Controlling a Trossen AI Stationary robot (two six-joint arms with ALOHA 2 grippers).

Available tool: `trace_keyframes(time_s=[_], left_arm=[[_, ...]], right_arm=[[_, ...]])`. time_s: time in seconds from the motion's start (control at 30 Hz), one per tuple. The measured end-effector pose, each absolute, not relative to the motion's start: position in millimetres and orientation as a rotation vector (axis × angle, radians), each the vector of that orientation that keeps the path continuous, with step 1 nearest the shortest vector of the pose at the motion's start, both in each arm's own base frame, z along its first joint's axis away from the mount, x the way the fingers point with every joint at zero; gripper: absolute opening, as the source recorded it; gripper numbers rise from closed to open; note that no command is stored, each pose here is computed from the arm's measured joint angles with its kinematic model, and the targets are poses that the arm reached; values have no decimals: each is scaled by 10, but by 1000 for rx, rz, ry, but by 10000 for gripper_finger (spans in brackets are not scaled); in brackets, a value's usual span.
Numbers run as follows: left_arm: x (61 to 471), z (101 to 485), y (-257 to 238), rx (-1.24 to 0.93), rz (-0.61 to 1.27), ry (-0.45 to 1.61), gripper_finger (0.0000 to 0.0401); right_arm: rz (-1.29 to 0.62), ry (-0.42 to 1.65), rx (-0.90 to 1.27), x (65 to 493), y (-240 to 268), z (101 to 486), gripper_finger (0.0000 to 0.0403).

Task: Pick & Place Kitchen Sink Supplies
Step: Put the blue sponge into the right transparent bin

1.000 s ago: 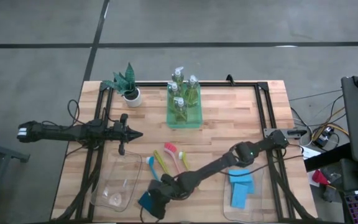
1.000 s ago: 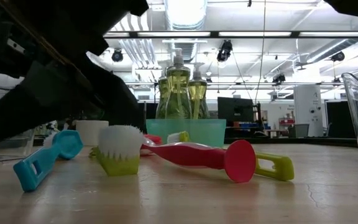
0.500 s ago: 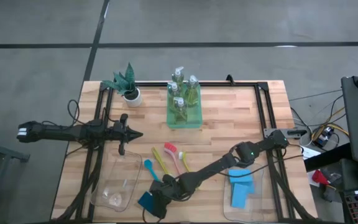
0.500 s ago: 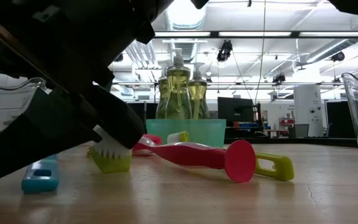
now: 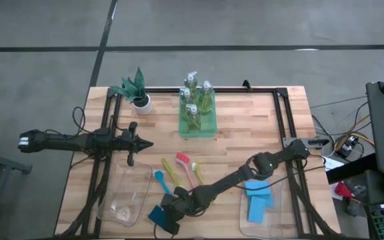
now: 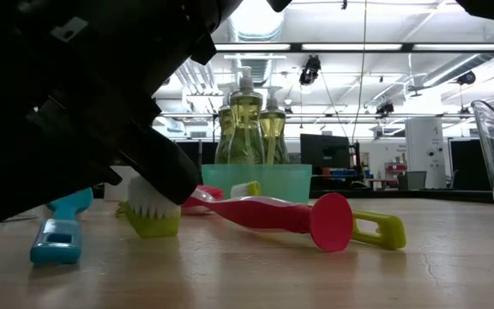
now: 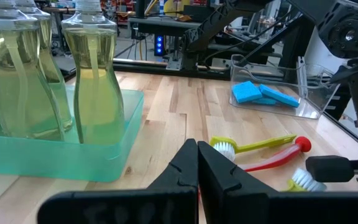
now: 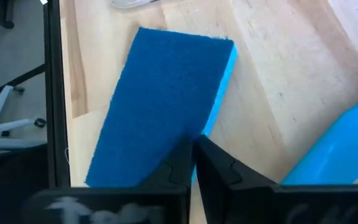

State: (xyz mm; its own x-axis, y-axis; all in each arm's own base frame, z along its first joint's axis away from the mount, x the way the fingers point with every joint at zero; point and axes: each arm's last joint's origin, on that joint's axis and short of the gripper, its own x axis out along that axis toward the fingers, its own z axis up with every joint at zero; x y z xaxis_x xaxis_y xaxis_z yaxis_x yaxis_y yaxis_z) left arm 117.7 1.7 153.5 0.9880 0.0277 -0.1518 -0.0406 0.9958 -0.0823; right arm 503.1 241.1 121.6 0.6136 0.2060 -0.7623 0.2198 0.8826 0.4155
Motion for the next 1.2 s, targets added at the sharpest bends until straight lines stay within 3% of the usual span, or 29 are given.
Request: trace_keyframes(time_s=[0.67,1.2], left_arm=[[1177,1535,18,-85,34,151,0],[1177,1535,17,-85,34,151,0]], right_arm=[[-17,1032,395,4825,2516,1782,8],[-252,1206,288,3953,2475,2761,8]])
